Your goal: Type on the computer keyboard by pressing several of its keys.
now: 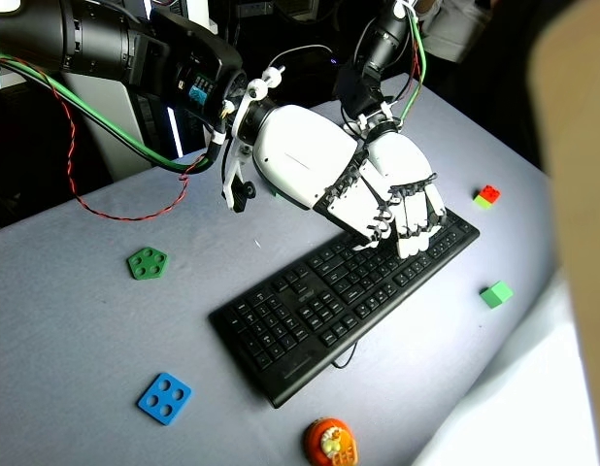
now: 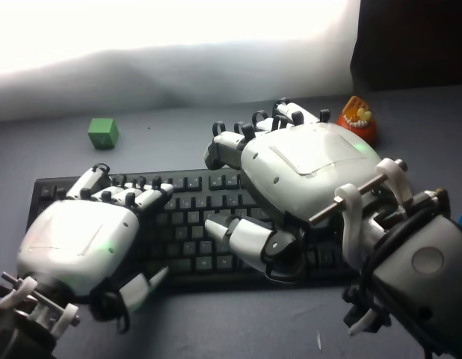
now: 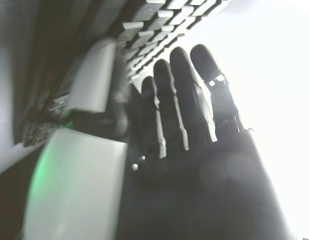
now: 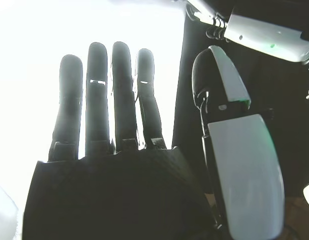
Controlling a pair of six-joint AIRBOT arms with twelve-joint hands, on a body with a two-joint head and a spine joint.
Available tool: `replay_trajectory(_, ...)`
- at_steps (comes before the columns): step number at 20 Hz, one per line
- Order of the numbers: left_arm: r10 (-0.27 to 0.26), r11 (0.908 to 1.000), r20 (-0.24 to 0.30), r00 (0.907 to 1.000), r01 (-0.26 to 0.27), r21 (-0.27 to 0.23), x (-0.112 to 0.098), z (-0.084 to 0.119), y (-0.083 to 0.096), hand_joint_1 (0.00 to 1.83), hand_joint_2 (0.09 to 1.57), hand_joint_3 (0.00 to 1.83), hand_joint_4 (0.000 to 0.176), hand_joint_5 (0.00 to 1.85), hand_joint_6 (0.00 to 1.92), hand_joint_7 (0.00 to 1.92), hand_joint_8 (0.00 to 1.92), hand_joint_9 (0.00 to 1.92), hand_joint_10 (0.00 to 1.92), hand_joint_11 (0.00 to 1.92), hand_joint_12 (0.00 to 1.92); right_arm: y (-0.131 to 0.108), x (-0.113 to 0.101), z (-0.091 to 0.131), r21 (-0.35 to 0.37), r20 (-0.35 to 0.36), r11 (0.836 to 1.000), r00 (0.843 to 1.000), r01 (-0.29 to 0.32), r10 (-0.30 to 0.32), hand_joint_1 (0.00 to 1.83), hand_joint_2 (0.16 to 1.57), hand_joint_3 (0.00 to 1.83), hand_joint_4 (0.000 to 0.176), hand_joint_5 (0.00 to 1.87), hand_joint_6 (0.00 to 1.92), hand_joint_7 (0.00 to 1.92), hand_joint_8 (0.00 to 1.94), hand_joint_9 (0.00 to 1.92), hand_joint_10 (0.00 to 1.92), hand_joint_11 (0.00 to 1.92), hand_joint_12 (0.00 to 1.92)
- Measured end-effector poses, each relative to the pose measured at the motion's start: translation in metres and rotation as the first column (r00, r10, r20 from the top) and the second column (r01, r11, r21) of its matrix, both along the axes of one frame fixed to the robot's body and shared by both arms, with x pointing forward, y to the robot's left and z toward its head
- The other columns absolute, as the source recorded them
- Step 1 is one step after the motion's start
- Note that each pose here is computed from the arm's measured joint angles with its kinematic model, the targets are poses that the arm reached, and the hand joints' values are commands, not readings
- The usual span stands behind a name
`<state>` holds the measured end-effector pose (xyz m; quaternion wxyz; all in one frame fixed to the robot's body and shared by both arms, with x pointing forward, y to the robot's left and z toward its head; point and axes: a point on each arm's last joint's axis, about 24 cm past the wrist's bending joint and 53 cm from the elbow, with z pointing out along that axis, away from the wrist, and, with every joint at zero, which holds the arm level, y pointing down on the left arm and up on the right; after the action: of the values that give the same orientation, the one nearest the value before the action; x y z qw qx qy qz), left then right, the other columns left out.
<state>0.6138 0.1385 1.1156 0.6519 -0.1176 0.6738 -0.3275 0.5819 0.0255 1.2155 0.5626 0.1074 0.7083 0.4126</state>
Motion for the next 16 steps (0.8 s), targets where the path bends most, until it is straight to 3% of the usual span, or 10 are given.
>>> replay_trajectory(9, -0.010, 0.9991, -0.024, 0.9997, 0.011, 0.040, -0.002, 0.016, 0.016, 0.01, 1.33, 0.01, 0.000, 0.39, 0.01, 0.51, 0.03, 0.54, 0.03, 0.00, 1.38, 0.003, -0.003, -0.006, -0.003, -0.010, 1.000, 1.000, -0.001, 0.001, 0.69, 1.19, 0.00, 0.000, 0.40, 0.53, 0.57, 0.01, 0.32, 0.73, 0.00, 1.60)
replay_trajectory(11, -0.011, 0.9991, -0.019, 0.9998, 0.012, 0.040, -0.001, 0.024, 0.018, 0.00, 1.36, 0.01, 0.000, 0.39, 0.00, 0.54, 0.02, 0.54, 0.03, 0.00, 1.36, 0.002, -0.002, -0.005, -0.003, -0.009, 1.000, 1.000, 0.005, -0.005, 0.53, 1.18, 0.00, 0.000, 0.38, 0.56, 0.58, 0.01, 0.30, 0.79, 0.00, 1.61)
replay_trajectory(14, -0.012, 0.9991, -0.017, 0.9998, 0.013, 0.041, 0.001, 0.031, 0.020, 0.00, 1.36, 0.01, 0.000, 0.39, 0.01, 0.54, 0.01, 0.55, 0.03, 0.00, 1.36, 0.000, -0.002, -0.006, -0.005, -0.007, 1.000, 1.000, 0.011, -0.011, 0.51, 1.17, 0.00, 0.000, 0.39, 0.57, 0.59, 0.01, 0.31, 0.80, 0.00, 1.62)
replay_trajectory(16, -0.013, 0.9992, -0.017, 0.9998, 0.014, 0.039, 0.001, 0.036, 0.021, 0.01, 1.37, 0.01, 0.000, 0.43, 0.02, 0.56, 0.02, 0.57, 0.04, 0.00, 1.37, 0.000, -0.002, -0.008, -0.005, -0.013, 1.000, 1.000, 0.011, -0.011, 0.32, 1.20, 0.01, 0.000, 0.46, 0.62, 0.72, 0.07, 0.38, 0.90, 0.00, 1.69)
